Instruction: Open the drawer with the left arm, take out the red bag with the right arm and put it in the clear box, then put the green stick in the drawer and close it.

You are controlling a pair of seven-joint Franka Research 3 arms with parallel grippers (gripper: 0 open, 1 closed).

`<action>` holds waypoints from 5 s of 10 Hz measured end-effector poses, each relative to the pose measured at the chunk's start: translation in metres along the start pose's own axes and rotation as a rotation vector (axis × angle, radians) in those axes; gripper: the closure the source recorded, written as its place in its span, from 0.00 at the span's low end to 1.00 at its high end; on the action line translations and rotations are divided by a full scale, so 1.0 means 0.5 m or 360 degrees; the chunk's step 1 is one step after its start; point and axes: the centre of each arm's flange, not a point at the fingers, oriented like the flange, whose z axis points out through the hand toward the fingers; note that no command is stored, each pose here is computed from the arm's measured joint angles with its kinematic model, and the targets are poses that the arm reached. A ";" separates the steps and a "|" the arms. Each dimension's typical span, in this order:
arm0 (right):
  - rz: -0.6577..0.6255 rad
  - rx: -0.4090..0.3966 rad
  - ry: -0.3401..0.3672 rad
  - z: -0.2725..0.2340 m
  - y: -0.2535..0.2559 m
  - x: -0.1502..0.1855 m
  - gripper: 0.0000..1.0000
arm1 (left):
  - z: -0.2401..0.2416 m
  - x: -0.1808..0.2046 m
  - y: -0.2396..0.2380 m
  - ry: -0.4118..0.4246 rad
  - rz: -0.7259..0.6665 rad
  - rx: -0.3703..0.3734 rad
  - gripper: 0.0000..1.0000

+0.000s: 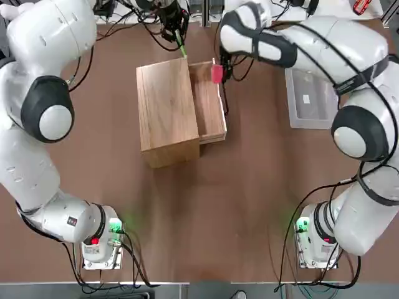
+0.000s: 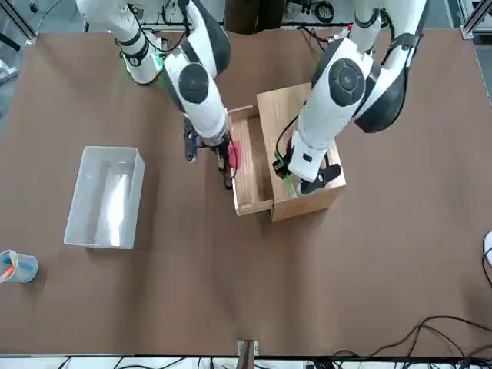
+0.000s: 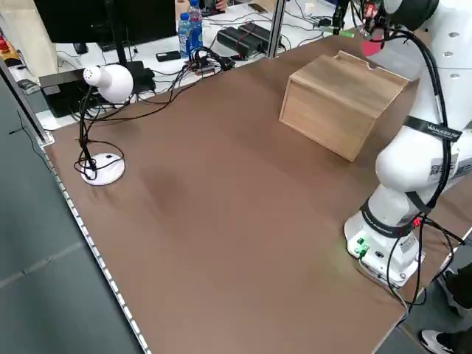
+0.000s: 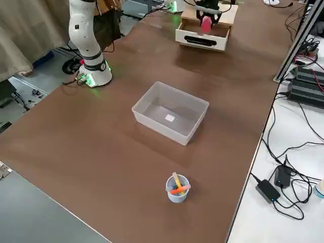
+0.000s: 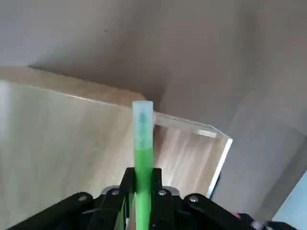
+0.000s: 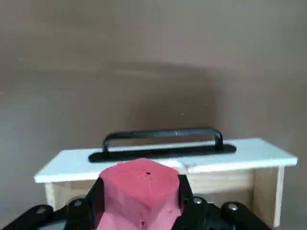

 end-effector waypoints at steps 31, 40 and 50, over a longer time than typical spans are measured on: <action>-0.1716 -0.0218 0.0000 -0.017 -0.089 0.430 0.13 | -0.375 0.221 -0.497 0.0180 0.0674 0.0287 0.00; -0.0935 -0.0022 -0.0327 0.292 -0.037 0.291 0.99 | -0.448 0.262 -0.676 0.0075 0.0807 0.0278 0.01; -0.0459 0.0080 -0.0404 0.344 0.164 -0.155 0.99 | -0.443 0.264 -0.674 0.0072 0.0815 0.0305 0.01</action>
